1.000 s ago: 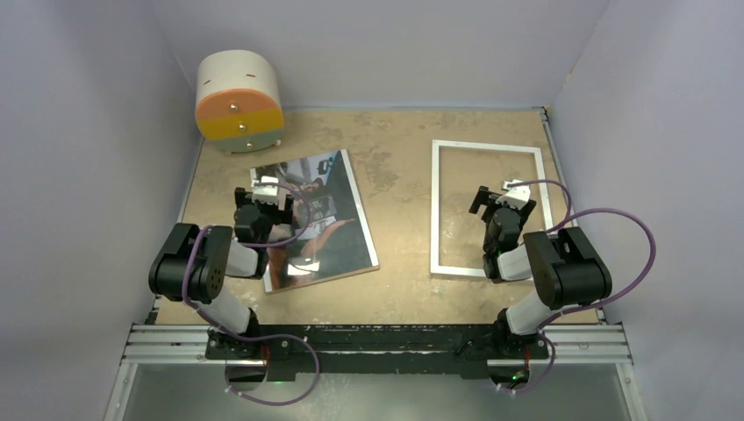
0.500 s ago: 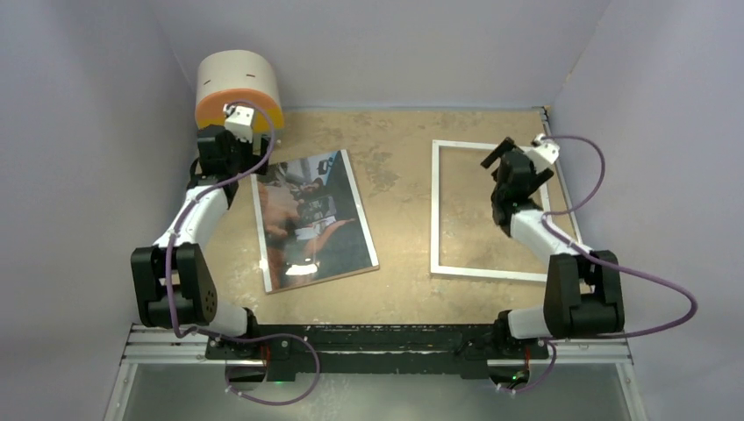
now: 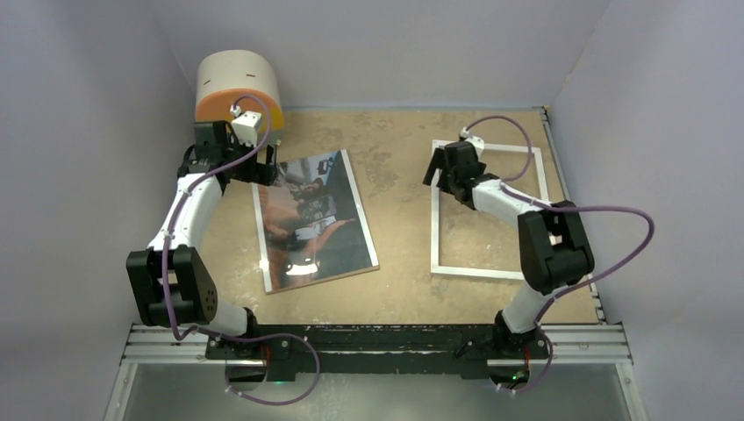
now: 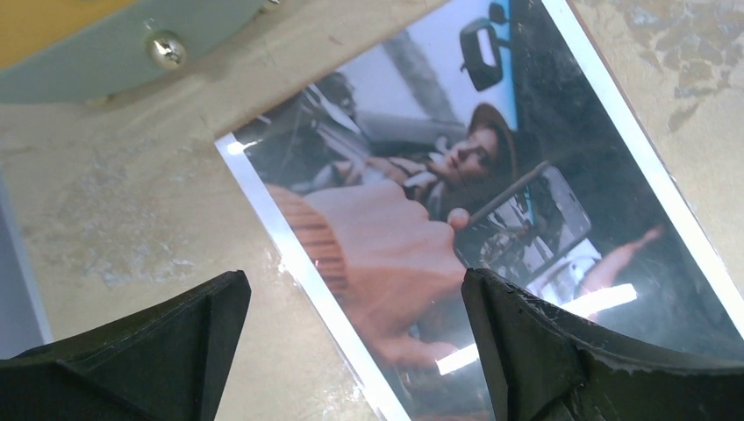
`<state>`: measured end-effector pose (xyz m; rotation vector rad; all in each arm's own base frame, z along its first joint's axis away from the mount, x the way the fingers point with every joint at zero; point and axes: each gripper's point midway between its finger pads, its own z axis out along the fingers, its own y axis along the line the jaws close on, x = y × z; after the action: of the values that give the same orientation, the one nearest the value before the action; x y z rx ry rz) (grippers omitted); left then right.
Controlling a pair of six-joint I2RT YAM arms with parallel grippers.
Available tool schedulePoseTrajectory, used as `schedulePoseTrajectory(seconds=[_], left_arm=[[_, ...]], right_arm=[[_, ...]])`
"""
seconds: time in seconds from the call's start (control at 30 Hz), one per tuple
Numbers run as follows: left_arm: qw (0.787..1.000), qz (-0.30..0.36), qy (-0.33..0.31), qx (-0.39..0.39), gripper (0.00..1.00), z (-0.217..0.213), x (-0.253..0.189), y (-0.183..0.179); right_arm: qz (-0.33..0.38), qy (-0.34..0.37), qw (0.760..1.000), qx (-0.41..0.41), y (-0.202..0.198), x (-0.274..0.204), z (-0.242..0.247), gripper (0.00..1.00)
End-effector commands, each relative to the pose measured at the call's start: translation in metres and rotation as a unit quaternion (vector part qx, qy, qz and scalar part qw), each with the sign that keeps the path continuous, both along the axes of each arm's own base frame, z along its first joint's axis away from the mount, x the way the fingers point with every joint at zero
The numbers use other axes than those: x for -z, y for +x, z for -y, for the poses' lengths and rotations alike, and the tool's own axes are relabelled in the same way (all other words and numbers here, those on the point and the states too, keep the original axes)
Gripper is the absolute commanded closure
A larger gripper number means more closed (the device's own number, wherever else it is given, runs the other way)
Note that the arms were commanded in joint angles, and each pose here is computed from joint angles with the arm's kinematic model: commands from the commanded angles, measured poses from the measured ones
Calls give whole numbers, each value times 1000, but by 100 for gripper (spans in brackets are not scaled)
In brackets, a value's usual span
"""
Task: Put the photo into the frame
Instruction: Turn over the photo frame at the center of the board.
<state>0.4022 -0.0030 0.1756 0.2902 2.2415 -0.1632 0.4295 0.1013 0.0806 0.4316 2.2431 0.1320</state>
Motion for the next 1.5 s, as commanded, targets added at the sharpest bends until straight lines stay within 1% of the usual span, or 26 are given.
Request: schedulePoseTrajectory(seconds=[0.0,0.1,0.23,0.47,0.5,0.8,0.97,1.07,1.17,1.3,1.37,1.47], left_arm=[[1000,-1,-14,23,0,10,-10,-12],[1000,-3,-11,27,0,10,-9,-15],[1000,-14,-10,26,0,9,-3,-17],[999,-32,-13,29,0,11,6,-21],[999,-34,-13,32,0,11,7,-21],[997,-60,-15,52,0,19,18,-31],[997,-75,3,32,0,21,31,-33],[995,-88,16,37,0,28,41,-36],[995,-89,21,51,0,37,42,-39],[995,-79,30,51,0,37,36,-37],[996,-73,35,48,0,35,32,-35],[996,-69,33,53,0,38,25,-35]], right_arm=[[-55,-31,998,-30,-16,22,-8,1],[-65,-34,996,-45,-17,31,-16,2],[-84,-61,993,-54,-15,40,-21,7],[-110,-91,988,-58,-17,58,-29,23],[-116,-91,987,-58,-19,62,-29,26],[-138,-80,985,-70,-30,78,-45,67],[-138,-61,985,-80,-35,63,-75,90],[-126,-46,987,-89,-40,44,-102,100],[-105,-20,988,-110,-43,17,-134,100],[-77,39,988,-129,-41,-27,-167,100],[-66,82,984,-140,-42,-49,-182,100],[-50,158,972,-167,-46,-87,-208,100]])
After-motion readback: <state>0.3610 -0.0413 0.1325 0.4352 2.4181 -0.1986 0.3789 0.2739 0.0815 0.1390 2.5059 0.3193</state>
